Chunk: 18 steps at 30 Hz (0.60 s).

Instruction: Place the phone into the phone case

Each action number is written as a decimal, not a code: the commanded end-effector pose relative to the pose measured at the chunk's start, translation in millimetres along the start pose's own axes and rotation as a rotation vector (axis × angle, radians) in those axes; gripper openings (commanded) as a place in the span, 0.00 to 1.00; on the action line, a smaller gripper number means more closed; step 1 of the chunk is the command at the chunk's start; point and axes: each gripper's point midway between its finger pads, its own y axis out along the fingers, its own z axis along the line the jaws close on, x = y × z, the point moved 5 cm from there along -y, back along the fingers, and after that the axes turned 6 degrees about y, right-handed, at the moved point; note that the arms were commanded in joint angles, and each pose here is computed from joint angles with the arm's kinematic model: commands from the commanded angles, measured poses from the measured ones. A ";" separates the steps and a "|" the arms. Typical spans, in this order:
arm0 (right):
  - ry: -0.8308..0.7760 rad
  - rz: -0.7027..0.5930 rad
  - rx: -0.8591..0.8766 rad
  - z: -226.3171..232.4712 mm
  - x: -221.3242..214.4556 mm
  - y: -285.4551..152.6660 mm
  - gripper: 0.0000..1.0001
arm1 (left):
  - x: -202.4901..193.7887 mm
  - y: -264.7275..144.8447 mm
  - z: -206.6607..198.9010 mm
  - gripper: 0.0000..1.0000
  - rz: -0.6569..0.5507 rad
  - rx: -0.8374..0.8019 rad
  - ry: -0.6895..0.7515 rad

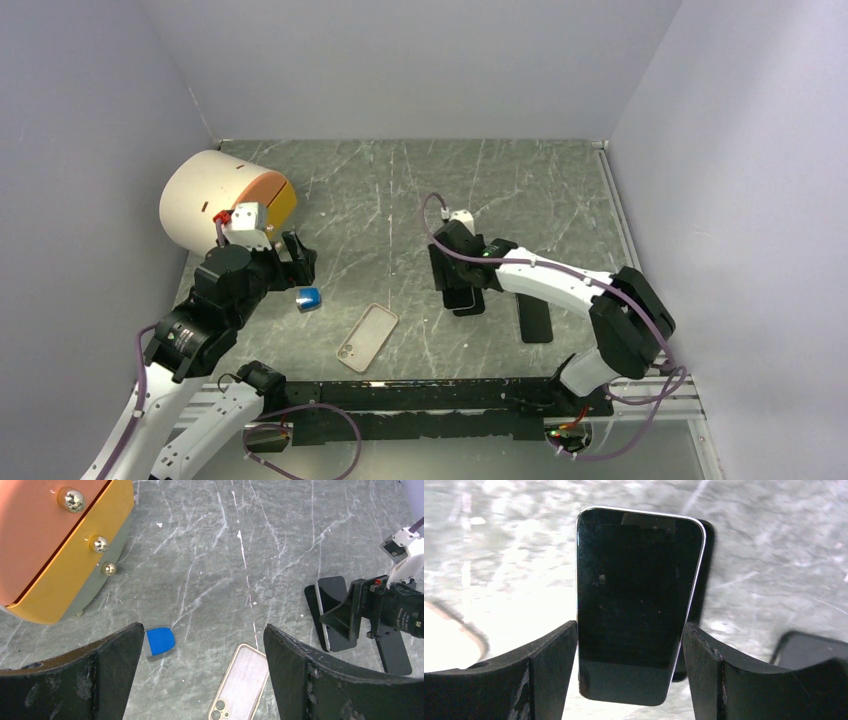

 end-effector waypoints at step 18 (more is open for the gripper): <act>0.045 -0.009 -0.050 -33.6 -1.1 28.3 0.32 | 1.9 2.3 -0.9 0.94 0.000 0.002 -0.008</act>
